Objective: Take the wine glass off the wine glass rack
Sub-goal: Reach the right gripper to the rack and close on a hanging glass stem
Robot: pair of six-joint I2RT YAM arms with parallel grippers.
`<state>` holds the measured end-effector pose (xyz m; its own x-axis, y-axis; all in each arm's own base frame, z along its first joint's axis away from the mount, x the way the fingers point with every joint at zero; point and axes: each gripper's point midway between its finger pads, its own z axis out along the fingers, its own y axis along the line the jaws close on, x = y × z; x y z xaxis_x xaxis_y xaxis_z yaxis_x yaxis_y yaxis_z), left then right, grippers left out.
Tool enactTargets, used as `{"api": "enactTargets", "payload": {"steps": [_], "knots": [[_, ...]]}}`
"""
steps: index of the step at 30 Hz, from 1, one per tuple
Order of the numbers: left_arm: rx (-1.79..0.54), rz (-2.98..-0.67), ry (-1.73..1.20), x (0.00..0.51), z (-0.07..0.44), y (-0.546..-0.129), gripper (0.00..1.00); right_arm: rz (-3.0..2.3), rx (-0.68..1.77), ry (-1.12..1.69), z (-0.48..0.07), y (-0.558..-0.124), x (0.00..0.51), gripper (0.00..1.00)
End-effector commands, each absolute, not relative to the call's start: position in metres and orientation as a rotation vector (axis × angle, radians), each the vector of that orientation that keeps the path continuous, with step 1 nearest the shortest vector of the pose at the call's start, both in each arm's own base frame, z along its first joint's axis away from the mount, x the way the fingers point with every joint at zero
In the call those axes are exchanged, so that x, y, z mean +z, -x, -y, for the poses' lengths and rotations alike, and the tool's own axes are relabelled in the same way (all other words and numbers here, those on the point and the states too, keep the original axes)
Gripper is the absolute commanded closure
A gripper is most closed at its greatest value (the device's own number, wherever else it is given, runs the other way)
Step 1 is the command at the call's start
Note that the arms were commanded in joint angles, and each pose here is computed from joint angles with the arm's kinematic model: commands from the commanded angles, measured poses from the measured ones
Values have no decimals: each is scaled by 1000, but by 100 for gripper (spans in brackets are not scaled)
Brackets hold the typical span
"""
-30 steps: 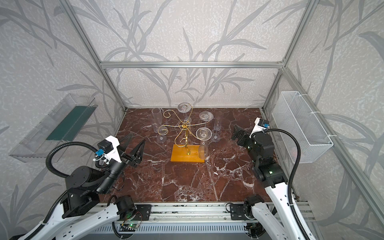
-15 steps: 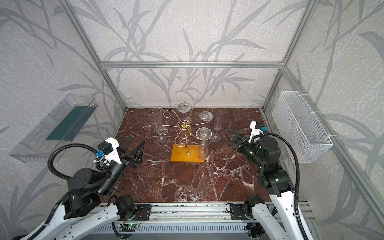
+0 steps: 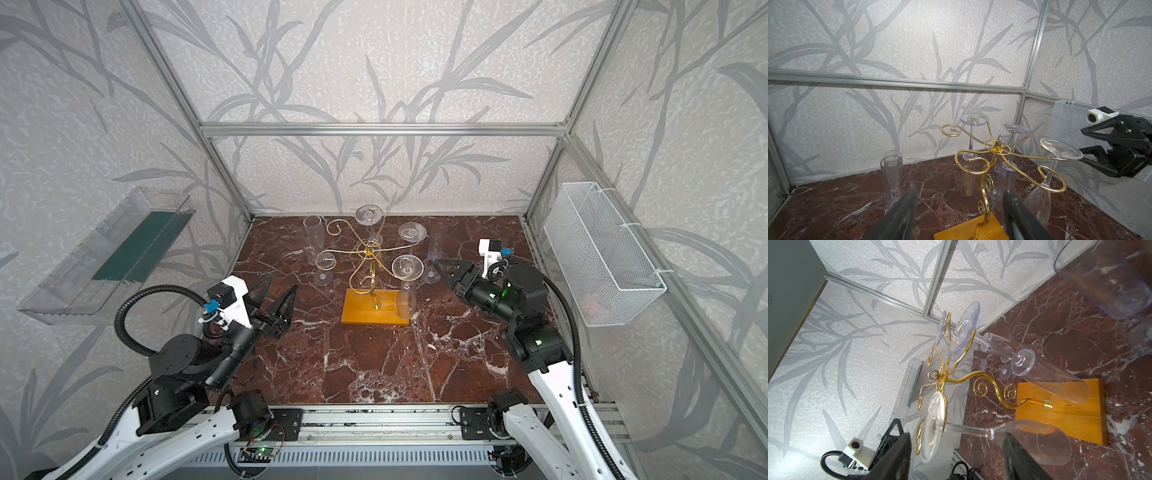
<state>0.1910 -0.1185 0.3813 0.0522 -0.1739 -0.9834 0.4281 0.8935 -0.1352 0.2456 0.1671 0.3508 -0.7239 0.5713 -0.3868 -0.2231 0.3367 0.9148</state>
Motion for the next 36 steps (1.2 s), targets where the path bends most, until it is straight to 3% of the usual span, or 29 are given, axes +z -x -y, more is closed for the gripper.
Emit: {"api": "enactTargets", "payload": {"steps": [1, 8, 15, 36], "knots": [[-489, -1447, -181, 384, 118, -192, 33, -1890, 1526, -257, -180, -245, 358, 34], [-513, -1451, -167, 383, 118, -191, 33, -1895, 1556, -196, -204, -251, 361, 41], [-511, -1455, -162, 382, 117, -191, 34, -1902, 1552, -212, -210, -256, 359, 55], [-534, -1450, -141, 381, 113, -188, 34, -1902, 1557, -233, -211, -254, 358, 73]]}}
